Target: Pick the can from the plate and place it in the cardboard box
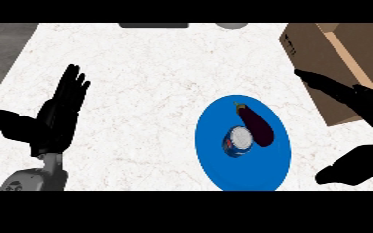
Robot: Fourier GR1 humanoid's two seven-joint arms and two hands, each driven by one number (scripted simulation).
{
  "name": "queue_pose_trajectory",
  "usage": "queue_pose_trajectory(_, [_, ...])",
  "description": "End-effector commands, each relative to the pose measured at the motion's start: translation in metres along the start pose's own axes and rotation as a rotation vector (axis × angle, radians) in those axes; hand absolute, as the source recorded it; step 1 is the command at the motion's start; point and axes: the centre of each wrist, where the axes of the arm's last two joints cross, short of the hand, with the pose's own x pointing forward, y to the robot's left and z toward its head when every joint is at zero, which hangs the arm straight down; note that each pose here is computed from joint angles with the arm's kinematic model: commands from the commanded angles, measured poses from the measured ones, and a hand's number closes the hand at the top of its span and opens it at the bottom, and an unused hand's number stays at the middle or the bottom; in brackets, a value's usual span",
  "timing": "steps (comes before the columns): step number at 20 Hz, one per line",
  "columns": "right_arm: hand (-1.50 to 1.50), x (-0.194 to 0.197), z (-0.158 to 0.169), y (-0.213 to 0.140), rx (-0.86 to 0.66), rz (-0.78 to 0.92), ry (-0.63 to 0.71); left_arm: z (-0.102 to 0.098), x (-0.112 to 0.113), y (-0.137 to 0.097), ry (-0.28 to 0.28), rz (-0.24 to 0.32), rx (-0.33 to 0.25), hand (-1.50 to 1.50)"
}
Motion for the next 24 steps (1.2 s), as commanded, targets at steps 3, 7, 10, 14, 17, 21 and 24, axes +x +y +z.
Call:
queue_pose_trajectory(3, [-1.50, 0.008, -0.023, 0.019, 0.018, 0.017, 0.048, -0.010, 0.009, -0.011, -0.004, -0.013, 0.013, 0.00])
queue_pose_trajectory(7, [-1.50, 0.022, -0.019, 0.050, 0.017, 0.032, 0.116, -0.001, 0.005, 0.004, 0.008, 0.020, -0.008, 0.00])
queue_pose_trajectory(10, [-1.50, 0.018, -0.019, 0.059, 0.046, -0.019, 0.087, 0.007, 0.006, -0.011, 0.001, -0.003, 0.009, 0.00])
queue_pose_trajectory(14, [-1.50, 0.022, -0.037, 0.058, 0.034, -0.007, 0.107, -0.001, -0.002, -0.022, 0.008, -0.002, -0.013, 0.00])
queue_pose_trajectory(17, [-1.50, 0.005, -0.035, 0.082, 0.025, 0.004, 0.121, 0.014, 0.005, -0.019, -0.010, 0.010, 0.017, 0.00])
queue_pose_trajectory(21, [-1.50, -0.005, -0.050, 0.080, -0.001, 0.008, 0.109, 0.001, -0.002, 0.002, -0.003, 0.029, -0.014, 0.00])
queue_pose_trajectory(24, [-1.50, 0.006, -0.044, 0.070, 0.022, -0.002, 0.116, -0.011, 0.002, 0.004, 0.008, 0.013, -0.018, 0.00])
